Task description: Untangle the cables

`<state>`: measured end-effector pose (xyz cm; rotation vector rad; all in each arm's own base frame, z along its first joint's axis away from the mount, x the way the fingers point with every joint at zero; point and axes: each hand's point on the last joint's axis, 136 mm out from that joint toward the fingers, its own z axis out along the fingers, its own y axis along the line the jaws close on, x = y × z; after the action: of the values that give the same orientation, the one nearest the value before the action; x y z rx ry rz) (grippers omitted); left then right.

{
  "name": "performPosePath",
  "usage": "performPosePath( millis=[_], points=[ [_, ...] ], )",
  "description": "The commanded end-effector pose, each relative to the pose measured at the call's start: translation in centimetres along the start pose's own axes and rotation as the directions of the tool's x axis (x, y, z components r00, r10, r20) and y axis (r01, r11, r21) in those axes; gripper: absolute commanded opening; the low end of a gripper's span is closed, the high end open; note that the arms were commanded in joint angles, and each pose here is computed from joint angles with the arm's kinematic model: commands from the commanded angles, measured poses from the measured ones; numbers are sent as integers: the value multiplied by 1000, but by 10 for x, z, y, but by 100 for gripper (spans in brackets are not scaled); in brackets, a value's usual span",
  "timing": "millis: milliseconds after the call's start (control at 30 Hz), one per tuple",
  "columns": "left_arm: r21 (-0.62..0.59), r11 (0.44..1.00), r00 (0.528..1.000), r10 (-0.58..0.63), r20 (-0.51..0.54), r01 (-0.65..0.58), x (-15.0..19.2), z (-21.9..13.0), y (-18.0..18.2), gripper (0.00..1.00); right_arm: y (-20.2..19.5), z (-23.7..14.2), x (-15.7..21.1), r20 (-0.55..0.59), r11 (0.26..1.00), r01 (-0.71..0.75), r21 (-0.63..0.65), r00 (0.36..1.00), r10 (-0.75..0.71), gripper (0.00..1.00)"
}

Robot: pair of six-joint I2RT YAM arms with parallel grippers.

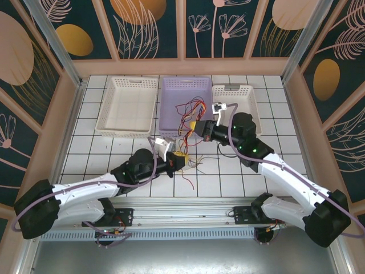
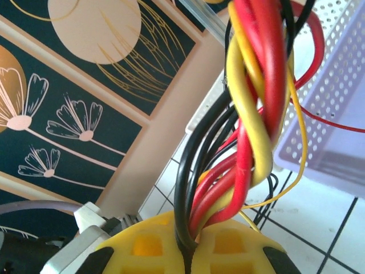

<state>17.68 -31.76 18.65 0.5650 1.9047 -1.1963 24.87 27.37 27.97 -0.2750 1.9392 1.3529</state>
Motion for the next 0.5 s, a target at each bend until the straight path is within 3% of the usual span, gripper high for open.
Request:
performPosePath(
  millis=[0, 167, 233, 333, 467],
  points=[
    [-40, 999, 994, 2, -112, -7, 33, -2, 14, 0, -16, -9, -13, 80, 998, 35, 45, 996, -39, 0],
    [-57, 998, 982, -4, -189, -7, 52, 5, 22, 0, -32, -11, 11, 33, 998, 17, 64, 999, -19, 1],
    [-84, 996, 984, -2, -178, -14, 51, 4, 27, 0, -35, -14, 19, 27, 998, 10, 62, 1000, -12, 15],
    [-106, 994, 990, 6, -139, -21, 41, -1, 28, 0, -47, -19, 31, 23, 995, -11, 98, 1000, 9, 45],
    [-179, 984, 998, 16, -63, -27, 19, -17, 33, 0, -67, -22, 49, -4, 987, -44, 155, 999, 46, 57]
  ],
)
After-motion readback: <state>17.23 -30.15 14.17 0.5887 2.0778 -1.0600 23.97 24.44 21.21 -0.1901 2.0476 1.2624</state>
